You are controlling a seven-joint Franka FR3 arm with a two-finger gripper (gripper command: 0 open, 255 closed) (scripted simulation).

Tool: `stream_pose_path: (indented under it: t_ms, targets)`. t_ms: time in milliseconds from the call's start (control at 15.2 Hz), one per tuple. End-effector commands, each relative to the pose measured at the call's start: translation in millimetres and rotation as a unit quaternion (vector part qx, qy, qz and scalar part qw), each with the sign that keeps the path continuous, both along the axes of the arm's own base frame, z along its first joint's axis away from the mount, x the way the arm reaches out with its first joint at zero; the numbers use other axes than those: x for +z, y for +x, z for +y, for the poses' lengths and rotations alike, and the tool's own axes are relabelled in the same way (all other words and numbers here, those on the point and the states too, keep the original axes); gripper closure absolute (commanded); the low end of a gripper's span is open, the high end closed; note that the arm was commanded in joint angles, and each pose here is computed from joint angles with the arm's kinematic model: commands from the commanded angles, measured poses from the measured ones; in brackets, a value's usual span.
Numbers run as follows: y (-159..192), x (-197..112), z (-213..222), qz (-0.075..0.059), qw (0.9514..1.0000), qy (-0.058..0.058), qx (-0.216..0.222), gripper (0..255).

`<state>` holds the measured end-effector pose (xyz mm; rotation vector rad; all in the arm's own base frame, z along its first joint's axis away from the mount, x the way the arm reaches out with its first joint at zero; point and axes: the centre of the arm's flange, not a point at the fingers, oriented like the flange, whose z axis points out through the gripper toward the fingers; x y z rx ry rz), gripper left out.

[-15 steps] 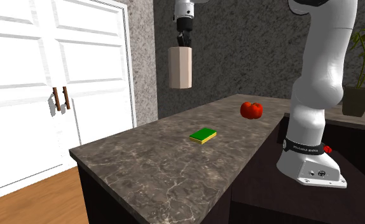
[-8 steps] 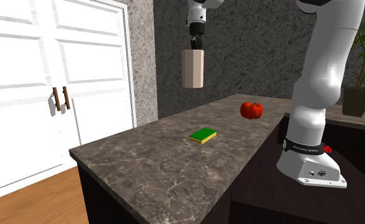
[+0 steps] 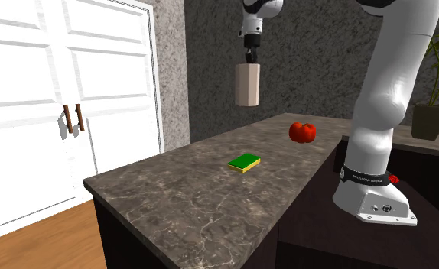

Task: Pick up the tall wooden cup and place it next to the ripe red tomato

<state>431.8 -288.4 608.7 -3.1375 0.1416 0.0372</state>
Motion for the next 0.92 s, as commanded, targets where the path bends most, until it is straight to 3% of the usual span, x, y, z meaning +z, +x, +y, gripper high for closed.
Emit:
stream_pose_path:
  t_ms: [0, 858]
  targets:
    - [-13.8, -4.1, -24.2, 0.0, 1.0, 0.0, 0.001, 255]
    - [-94.8, -22.8, -174.3, 0.0, 1.0, 0.0, 0.001, 255]
